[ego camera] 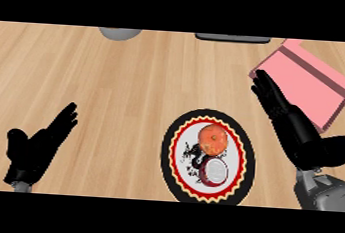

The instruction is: Pick the squash from the plate and place it in the cardboard box

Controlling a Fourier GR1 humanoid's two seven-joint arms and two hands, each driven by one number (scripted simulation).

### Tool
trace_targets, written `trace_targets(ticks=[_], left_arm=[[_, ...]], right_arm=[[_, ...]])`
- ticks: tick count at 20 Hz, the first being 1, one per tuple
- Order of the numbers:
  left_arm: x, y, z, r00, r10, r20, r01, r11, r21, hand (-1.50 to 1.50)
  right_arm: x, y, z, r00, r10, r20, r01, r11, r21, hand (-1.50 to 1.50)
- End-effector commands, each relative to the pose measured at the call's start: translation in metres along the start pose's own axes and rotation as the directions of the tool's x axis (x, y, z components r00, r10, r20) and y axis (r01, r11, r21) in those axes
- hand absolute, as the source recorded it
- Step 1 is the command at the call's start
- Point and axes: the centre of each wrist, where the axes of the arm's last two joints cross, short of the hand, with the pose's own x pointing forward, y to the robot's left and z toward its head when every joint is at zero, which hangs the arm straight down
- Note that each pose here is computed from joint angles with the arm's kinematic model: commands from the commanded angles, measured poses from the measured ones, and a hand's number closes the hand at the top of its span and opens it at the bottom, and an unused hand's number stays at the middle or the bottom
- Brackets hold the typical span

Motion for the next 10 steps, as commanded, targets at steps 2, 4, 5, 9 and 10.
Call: trace_targets(ticks=[2,4,5,9,10], left_arm=[[-0.003,-0.001,-0.008,1.000,-0.005,0.026,0.001,0.991,0.133,0.00],[-0.006,0.018,-0.002,0.999,0.009,0.037,-0.018,0.970,0.243,0.00],[-0.001,0.025,-0.005,0.998,0.011,0.057,-0.026,0.963,0.268,0.00],[-0.009,0.020,-0.002,0.997,0.062,0.044,-0.073,0.943,0.323,0.00],[-0.009,0.024,-0.001,0.997,0.060,0.047,-0.072,0.939,0.336,0.00]], right_arm=[[-0.010,0.007,0.012,0.991,0.129,-0.028,-0.131,0.954,-0.271,1.50],[-0.014,-0.011,0.017,0.979,0.198,-0.047,-0.194,0.842,-0.504,1.50],[-0.011,-0.020,0.016,0.973,0.224,-0.062,-0.216,0.772,-0.598,1.50],[-0.065,-0.056,0.062,0.856,0.267,-0.442,-0.513,0.536,-0.670,1.50],[-0.071,-0.038,0.067,0.862,0.268,-0.431,-0.507,0.508,-0.696,1.50]])
